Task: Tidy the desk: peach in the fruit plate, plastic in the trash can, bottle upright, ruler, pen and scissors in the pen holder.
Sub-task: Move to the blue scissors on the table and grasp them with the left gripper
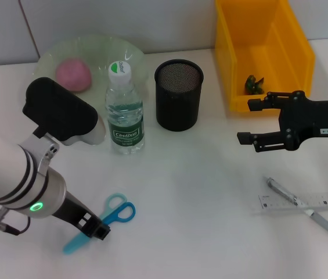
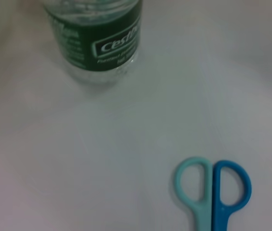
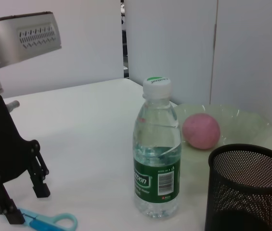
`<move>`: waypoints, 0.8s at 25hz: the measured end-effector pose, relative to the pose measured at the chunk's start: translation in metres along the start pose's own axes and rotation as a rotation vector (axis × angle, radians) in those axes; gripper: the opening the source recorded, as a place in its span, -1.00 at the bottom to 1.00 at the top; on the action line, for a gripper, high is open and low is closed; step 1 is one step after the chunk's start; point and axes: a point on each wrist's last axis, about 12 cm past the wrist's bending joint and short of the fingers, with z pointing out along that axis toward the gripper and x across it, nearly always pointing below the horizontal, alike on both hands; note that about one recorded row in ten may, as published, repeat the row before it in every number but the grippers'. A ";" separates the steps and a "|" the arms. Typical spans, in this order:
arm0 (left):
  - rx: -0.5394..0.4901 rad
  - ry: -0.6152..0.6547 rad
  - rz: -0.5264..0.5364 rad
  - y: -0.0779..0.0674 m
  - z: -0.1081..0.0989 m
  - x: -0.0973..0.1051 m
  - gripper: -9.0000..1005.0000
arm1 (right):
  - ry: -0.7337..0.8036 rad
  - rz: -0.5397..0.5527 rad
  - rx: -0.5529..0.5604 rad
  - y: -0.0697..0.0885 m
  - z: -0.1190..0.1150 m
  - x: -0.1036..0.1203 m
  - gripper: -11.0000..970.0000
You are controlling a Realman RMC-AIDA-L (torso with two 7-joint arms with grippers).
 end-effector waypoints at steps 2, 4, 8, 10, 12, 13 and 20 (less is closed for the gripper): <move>0.000 0.000 0.000 0.000 0.000 0.000 0.29 | 0.000 0.000 0.000 0.000 0.000 0.000 0.69; 0.001 -0.006 0.007 -0.001 0.001 -0.002 0.28 | 0.000 -0.001 0.000 0.000 0.000 0.000 0.69; 0.004 -0.021 0.009 -0.001 0.003 -0.005 0.25 | 0.000 -0.001 0.000 0.000 0.000 0.000 0.68; 0.005 -0.016 0.013 -0.002 0.005 -0.006 0.24 | -0.001 -0.001 0.001 0.000 0.000 0.000 0.68; 0.005 -0.014 0.016 -0.002 0.006 -0.006 0.22 | 0.000 0.000 0.003 0.000 -0.001 0.000 0.68; 0.005 -0.012 0.022 -0.003 0.006 -0.007 0.22 | 0.000 0.000 0.004 0.000 -0.001 0.000 0.68; 0.015 -0.011 0.033 -0.006 0.010 -0.009 0.17 | 0.000 0.005 0.005 0.001 -0.002 0.003 0.68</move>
